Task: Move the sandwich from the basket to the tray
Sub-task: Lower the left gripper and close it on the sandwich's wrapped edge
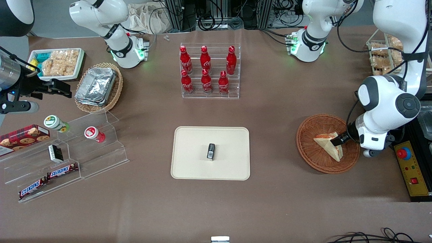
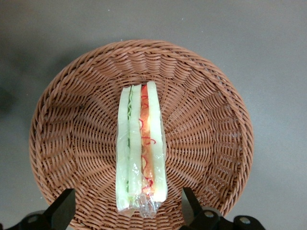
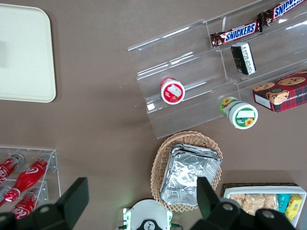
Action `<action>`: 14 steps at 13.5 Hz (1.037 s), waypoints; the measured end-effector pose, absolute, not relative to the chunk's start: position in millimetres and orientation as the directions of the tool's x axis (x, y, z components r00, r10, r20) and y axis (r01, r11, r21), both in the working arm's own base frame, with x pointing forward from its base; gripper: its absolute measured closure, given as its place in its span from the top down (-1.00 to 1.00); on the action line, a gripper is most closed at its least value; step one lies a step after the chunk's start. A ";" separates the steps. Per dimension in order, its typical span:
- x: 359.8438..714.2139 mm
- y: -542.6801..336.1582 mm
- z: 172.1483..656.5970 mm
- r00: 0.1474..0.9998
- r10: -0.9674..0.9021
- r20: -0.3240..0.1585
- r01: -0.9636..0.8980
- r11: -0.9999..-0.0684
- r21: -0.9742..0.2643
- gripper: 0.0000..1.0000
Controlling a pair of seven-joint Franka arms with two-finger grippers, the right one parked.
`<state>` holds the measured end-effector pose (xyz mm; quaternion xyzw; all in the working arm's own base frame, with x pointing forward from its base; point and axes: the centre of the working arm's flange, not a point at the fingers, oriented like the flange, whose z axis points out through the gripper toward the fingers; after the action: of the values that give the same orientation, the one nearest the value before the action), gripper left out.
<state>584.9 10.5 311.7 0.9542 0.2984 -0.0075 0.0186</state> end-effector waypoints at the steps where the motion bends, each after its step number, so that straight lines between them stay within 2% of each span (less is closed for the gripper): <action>1: 584.8 10.3 309.5 0.815 0.578 -0.033 0.579 -0.814 0.036 0.99; 5: 584.4 10.2 296.4 0.806 0.590 -0.052 0.591 -0.806 0.031 0.99; 14: 584.9 10.7 275.7 0.804 0.592 -0.056 0.594 -0.804 0.025 0.93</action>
<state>584.9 10.7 275.7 0.9494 0.3125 -0.0225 0.0206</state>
